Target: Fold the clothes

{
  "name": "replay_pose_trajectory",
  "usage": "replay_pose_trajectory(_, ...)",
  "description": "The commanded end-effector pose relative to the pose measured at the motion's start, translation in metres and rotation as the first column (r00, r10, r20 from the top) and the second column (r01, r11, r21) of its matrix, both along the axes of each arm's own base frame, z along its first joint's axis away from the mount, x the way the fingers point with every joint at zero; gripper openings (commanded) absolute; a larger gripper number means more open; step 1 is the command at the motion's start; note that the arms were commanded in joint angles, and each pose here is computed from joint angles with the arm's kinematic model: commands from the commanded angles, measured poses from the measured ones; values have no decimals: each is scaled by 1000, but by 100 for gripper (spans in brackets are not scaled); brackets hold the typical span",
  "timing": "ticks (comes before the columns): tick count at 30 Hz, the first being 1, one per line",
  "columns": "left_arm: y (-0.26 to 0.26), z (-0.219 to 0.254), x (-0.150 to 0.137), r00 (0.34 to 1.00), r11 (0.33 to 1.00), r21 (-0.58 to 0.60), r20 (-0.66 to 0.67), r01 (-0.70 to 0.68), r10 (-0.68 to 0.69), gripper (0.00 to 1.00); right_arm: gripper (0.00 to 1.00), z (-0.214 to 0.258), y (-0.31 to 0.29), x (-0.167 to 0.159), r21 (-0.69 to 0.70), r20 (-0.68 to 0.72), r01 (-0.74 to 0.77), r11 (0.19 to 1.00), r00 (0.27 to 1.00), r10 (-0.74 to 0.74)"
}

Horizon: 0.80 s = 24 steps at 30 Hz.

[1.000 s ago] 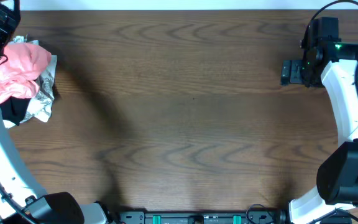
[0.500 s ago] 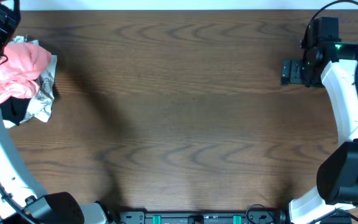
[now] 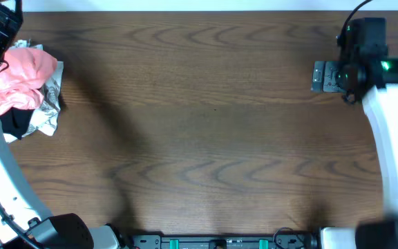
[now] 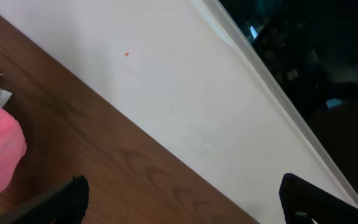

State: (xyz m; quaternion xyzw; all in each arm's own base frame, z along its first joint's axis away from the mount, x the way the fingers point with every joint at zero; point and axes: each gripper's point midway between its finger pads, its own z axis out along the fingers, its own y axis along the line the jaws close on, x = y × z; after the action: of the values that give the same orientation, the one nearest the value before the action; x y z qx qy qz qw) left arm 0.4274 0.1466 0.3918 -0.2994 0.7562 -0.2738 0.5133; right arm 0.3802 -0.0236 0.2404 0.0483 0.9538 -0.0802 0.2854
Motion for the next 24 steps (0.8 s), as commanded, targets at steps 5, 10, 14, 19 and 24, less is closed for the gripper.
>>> replay_pose_trajectory(5, 0, 1, 1, 1000, 1000, -3, 5, 7, -7, 98, 99, 122, 45, -69, 18, 363, -142, 990, 923, 125)
replay_pose_trajectory(10, 0, 1, 1, 1000, 1000, -3, 5, 7, -7, 98, 99, 171, 62, -131, 15, 531, -257, 966, 821, 210)
replay_pose_trajectory(14, 0, 1, 1, 1000, 1000, -3, 5, 7, -7, 98, 99, 171, 56, -172, 23, 597, -289, 957, 772, 219)
replay_pose_trajectory(19, 0, 1, 1, 1000, 1000, -3, 5, 7, -7, 98, 99, 130, 47, -207, 43, 633, -296, 954, 747, 203)
replay_pose_trajectory(24, 0, 1, 1, 1000, 1000, -3, 5, 7, -7, 98, 99, 80, 45, -214, 64, 654, -291, 954, 735, 181)
